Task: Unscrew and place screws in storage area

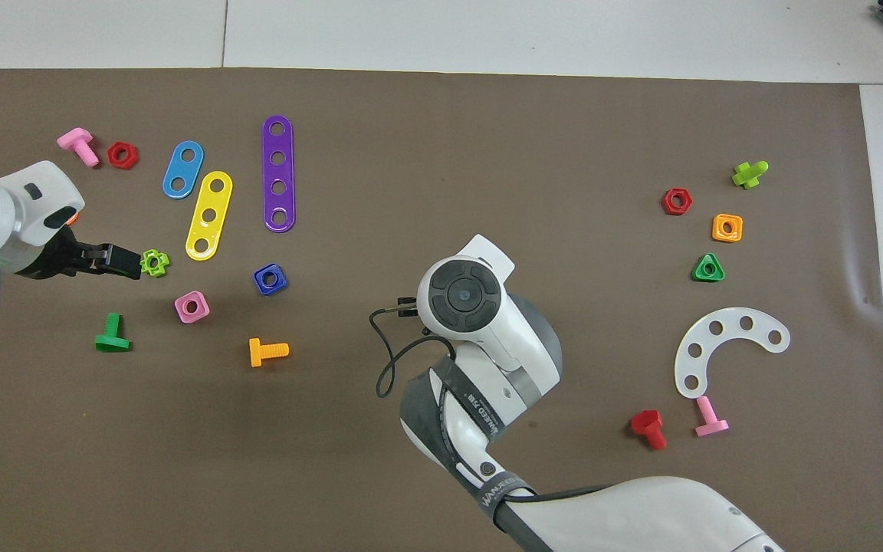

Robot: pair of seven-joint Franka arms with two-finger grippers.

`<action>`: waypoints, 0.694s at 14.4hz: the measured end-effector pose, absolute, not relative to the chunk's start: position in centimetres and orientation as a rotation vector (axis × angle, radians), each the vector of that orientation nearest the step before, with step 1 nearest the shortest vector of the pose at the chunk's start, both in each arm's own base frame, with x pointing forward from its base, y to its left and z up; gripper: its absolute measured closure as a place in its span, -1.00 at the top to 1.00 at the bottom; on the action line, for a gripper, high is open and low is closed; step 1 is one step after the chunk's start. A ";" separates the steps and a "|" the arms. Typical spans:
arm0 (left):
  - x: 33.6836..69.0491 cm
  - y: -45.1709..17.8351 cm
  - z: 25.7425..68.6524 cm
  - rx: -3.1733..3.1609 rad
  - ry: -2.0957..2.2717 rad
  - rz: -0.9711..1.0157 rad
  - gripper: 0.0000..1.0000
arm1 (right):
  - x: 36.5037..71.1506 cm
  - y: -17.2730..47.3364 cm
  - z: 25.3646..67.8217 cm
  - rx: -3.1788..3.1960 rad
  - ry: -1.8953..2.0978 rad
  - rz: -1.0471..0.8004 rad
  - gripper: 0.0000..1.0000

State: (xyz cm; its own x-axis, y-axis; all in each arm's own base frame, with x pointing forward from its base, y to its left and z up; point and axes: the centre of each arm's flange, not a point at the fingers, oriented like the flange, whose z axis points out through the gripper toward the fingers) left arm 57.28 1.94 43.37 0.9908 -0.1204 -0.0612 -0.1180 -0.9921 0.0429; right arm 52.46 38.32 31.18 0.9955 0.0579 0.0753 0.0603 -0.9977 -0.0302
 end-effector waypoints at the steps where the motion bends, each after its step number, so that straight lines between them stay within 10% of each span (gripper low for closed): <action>1: 57.0 1.9 45.3 3.093 -0.188 -0.119 1.00 | 52.5 38.3 31.2 -3.106 -0.092 -0.116 -0.19; 5: 56.0 1.7 52.7 3.092 -0.203 -0.130 1.00 | 52.5 38.3 31.4 -3.104 -0.090 -0.120 -0.62; 10: 53.5 1.4 57.8 3.167 -0.251 -0.116 1.00 | 53.3 37.1 34.1 -3.085 -0.056 -0.178 -0.62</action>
